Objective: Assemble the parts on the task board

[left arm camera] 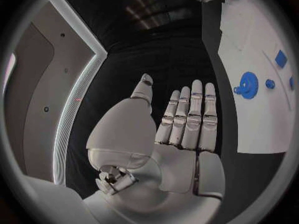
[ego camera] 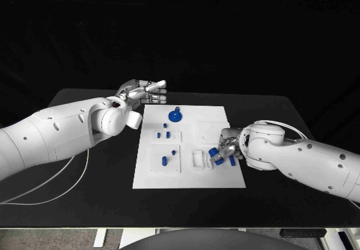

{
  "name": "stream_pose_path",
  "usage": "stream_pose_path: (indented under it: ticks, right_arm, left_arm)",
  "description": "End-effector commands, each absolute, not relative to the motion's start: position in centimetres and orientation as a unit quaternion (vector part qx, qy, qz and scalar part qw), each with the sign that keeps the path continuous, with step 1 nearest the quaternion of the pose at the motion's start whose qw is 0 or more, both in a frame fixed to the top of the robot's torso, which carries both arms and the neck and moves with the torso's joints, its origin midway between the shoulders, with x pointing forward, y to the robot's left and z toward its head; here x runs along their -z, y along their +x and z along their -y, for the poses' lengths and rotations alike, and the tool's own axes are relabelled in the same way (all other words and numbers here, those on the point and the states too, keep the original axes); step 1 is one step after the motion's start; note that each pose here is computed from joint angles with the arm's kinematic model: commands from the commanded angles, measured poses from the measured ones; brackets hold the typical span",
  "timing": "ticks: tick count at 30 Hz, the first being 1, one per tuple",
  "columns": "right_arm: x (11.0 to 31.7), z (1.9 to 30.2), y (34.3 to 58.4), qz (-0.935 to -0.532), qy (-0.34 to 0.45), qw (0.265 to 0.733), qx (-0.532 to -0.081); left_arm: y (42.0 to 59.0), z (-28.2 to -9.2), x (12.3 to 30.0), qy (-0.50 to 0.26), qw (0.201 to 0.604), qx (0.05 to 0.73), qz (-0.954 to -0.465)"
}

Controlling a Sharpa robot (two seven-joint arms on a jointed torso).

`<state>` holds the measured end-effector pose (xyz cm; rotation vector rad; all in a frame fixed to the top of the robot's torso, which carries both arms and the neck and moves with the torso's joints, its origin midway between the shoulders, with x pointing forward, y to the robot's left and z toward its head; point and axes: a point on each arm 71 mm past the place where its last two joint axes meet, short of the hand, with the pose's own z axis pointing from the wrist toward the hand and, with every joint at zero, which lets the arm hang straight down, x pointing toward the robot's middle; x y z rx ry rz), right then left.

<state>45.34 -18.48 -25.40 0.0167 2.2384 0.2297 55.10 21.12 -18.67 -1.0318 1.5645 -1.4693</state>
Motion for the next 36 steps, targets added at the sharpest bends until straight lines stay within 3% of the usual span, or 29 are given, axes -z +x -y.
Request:
stream_pose_path:
  ticks: [1,8,16,24,36]
  right_arm:
    - [27.2,20.2,44.7,-0.909,0.067,0.409,-0.048]
    - [26.7,20.6,44.6,-0.9,0.141,0.402,-0.093]
    - [25.2,21.2,45.1,-0.884,0.173,0.418,-0.113]
    - [24.1,21.3,45.2,-0.878,0.187,0.422,-0.125]
    - [23.8,19.3,44.3,-0.892,0.184,0.382,-0.154]
  left_arm:
    - [55.1,-21.0,18.5,-0.4,0.365,0.579,-0.61]
    - [55.1,-21.1,18.6,-0.398,0.365,0.577,-0.613]
    - [55.0,-21.0,18.5,-0.388,0.364,0.579,-0.617]
    - [55.0,-21.1,18.5,-0.387,0.364,0.58,-0.618]
    - [55.0,-21.0,18.5,-0.386,0.363,0.58,-0.619]
